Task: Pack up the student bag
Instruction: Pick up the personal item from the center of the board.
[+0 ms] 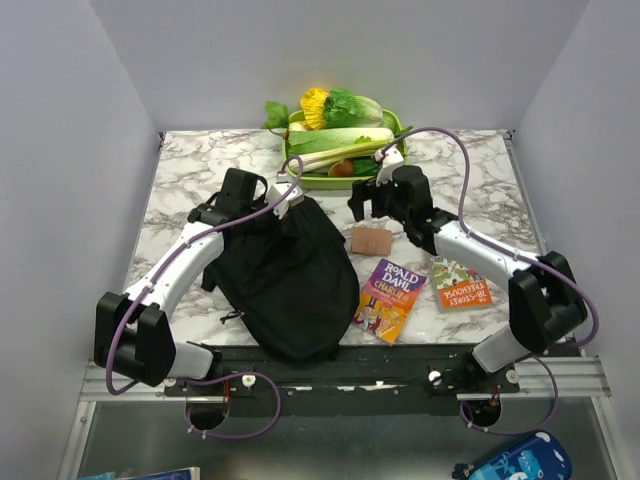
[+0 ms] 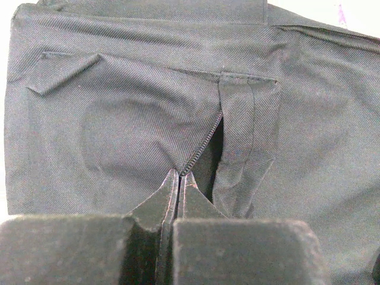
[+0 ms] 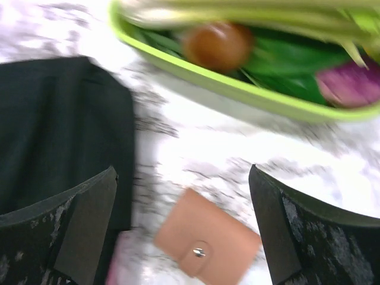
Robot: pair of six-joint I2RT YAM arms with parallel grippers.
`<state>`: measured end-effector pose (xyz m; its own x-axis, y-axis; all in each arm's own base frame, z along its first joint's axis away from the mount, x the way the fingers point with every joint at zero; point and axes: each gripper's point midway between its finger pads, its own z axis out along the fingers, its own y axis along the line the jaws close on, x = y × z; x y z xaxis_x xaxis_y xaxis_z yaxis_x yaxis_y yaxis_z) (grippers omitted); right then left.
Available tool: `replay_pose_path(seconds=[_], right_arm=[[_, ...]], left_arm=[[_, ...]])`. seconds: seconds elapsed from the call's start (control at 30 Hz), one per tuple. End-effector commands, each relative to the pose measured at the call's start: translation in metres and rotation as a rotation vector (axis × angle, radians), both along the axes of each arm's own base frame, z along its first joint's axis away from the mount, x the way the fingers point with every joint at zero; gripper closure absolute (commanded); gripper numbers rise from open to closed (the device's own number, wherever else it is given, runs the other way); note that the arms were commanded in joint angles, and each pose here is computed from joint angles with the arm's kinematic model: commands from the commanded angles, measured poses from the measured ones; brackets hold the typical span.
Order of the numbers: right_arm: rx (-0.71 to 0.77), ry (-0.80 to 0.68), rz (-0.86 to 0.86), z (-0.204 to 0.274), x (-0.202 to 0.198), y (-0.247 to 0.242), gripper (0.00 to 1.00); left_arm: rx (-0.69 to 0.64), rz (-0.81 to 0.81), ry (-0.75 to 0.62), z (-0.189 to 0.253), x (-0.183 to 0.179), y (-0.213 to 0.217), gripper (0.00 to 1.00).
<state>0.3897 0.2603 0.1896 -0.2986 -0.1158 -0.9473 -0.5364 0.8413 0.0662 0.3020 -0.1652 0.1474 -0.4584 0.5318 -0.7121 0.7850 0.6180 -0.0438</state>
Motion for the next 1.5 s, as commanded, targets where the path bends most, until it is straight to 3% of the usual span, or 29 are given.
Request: replay_pose_path(seconds=[0.0,0.33,0.73,0.87,1.03,1.47], right_arm=[[-0.102,0.291,-0.246,-0.067,0.013,-0.056,0.0],[-0.204,0.466,-0.423,-0.126,0.027,-0.088,0.0],[-0.19,0.61,-0.45,-0.168,-0.005,-0.095,0.02],[-0.125,0.663,-0.419,-0.173,-0.015,-0.084,0.11],[-0.116,0.66,-0.48,-0.171,-0.025,-0.095,0.15],[-0.058,0.589,-0.455,-0.128,-0.037,-0.099,0.1]], left_arm=[[-0.035,-0.004,-0.065,0.032,0.006,-0.002,1.0],[-0.028,-0.009,-0.048,0.03,0.003,-0.002,1.0],[-0.025,-0.009,-0.029,0.025,0.0,-0.002,1.0],[-0.023,-0.011,-0.031,0.026,0.0,-0.001,1.0],[-0.016,-0.009,-0.03,0.024,-0.002,0.001,1.0],[-0.002,-0.008,-0.032,0.019,-0.002,0.003,1.0]])
